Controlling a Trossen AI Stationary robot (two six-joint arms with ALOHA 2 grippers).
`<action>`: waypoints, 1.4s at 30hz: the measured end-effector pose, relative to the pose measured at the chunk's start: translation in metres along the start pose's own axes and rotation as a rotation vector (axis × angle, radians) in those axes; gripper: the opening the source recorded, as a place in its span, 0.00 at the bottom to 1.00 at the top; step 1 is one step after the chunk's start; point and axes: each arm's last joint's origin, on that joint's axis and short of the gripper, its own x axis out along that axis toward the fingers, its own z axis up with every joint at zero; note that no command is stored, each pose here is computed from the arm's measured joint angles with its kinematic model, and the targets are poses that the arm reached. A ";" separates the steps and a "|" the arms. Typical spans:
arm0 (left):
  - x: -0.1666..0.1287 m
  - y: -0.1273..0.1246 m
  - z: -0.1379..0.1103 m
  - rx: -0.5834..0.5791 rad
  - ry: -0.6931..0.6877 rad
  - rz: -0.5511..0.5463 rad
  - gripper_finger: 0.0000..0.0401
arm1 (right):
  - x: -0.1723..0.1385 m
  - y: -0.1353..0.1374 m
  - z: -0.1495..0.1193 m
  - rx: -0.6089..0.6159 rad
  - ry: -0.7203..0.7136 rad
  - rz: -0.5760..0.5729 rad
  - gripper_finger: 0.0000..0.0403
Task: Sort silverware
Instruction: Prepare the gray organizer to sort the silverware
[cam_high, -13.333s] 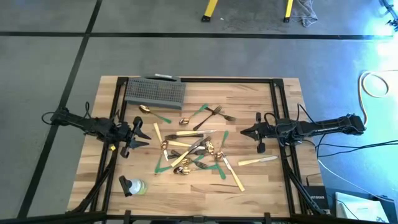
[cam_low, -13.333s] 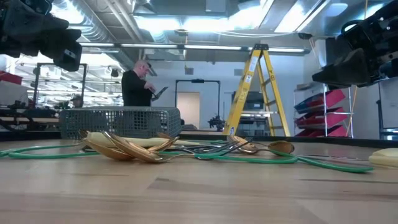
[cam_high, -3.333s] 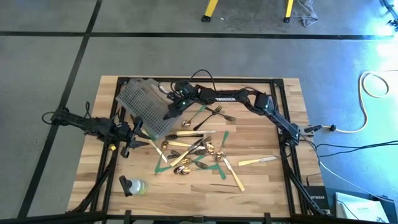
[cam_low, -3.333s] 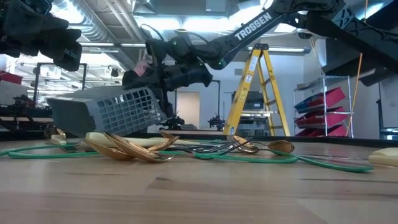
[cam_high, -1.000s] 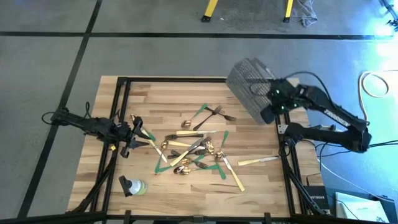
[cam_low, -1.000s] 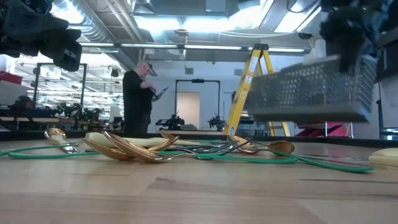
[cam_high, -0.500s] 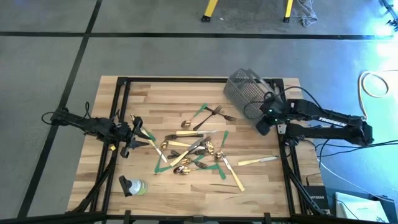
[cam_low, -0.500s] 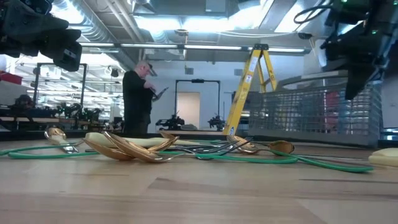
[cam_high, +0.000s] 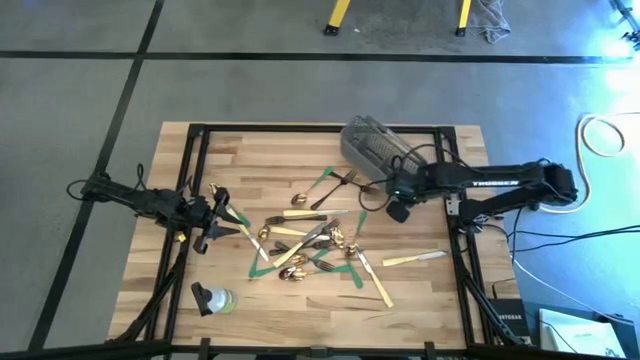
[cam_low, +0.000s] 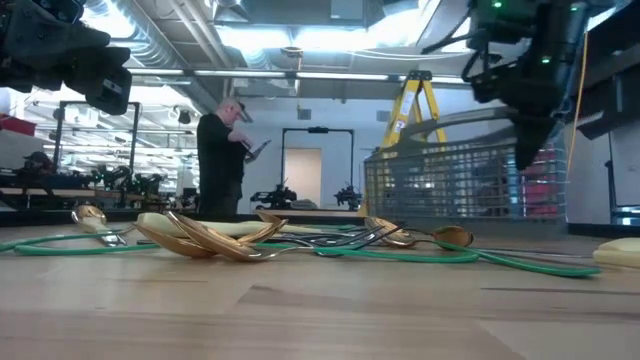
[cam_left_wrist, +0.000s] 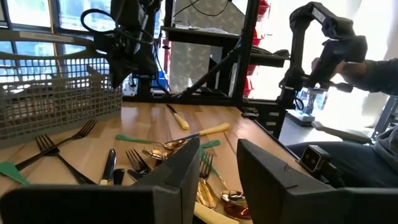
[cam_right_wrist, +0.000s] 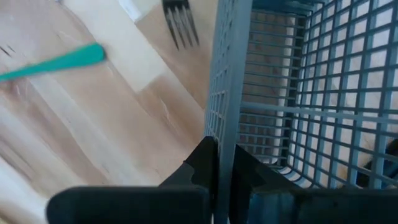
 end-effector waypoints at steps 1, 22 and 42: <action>0.000 0.000 0.000 0.000 0.000 0.000 0.23 | -0.002 0.002 0.004 -0.003 -0.007 0.007 0.00; 0.000 0.000 0.000 0.000 0.000 0.001 0.23 | 0.017 -0.007 0.054 -0.017 -0.084 0.060 0.00; 0.000 0.000 0.000 0.000 0.000 -0.001 0.23 | 0.011 -0.005 0.060 -0.025 -0.105 0.087 0.11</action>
